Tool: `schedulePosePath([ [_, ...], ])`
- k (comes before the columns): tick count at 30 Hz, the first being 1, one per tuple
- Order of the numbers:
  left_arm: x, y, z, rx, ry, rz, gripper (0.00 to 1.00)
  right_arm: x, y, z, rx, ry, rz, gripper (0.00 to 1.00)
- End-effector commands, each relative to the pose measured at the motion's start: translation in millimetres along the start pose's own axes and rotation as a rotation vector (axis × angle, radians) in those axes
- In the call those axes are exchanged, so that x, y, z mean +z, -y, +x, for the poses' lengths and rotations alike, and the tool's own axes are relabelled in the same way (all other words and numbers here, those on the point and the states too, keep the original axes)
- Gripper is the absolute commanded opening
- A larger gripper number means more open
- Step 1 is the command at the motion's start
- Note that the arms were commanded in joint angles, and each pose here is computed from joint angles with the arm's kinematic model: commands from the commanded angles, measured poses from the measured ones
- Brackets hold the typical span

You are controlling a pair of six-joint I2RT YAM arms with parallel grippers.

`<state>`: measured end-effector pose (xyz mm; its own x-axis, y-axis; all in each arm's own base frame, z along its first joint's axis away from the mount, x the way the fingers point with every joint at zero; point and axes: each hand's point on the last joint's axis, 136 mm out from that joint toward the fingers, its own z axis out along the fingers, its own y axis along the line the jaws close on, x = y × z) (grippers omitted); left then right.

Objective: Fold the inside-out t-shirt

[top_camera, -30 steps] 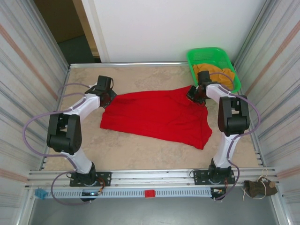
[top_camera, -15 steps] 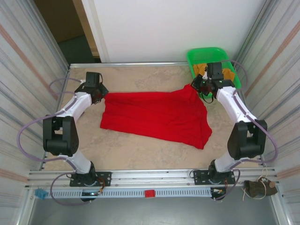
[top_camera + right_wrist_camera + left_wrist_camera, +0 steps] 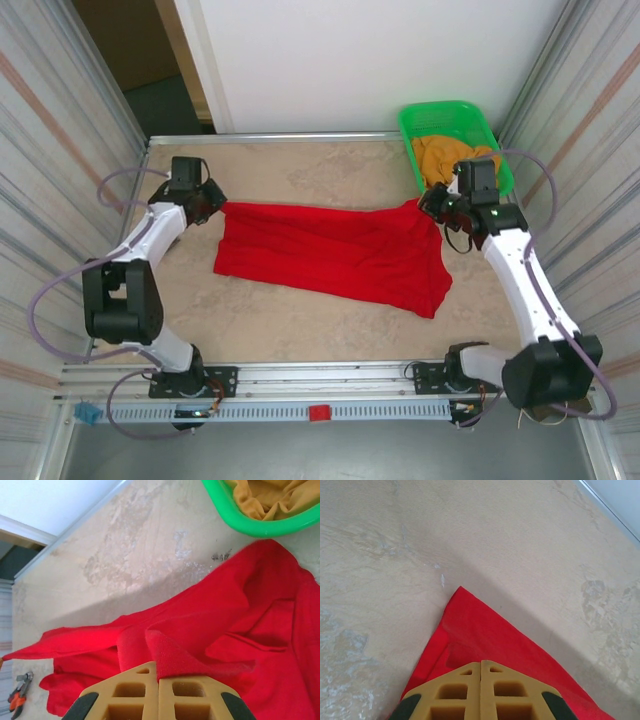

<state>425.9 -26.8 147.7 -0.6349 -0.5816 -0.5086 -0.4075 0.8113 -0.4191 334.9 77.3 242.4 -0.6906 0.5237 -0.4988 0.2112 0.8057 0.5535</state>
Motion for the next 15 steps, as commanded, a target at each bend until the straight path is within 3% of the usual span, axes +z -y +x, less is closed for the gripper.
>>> schedulePosePath([
  [1,-17,-3,7,0.018,-0.013,0.015,0.00,-18,17,29,-0.005,-0.039,0.046,0.00],
  [6,-20,-15,22,0.029,-0.035,-0.006,0.00,-30,47,74,0.029,-0.060,0.077,0.00],
  [12,16,-47,52,0.051,-0.136,-0.119,0.00,-2,93,150,0.123,-0.167,0.127,0.00],
  [14,30,-54,58,0.057,-0.172,-0.145,0.00,1,108,167,0.137,-0.192,0.181,0.30],
  [15,35,-54,59,0.061,-0.185,-0.149,0.00,-1,112,170,0.131,-0.187,0.197,0.40],
])
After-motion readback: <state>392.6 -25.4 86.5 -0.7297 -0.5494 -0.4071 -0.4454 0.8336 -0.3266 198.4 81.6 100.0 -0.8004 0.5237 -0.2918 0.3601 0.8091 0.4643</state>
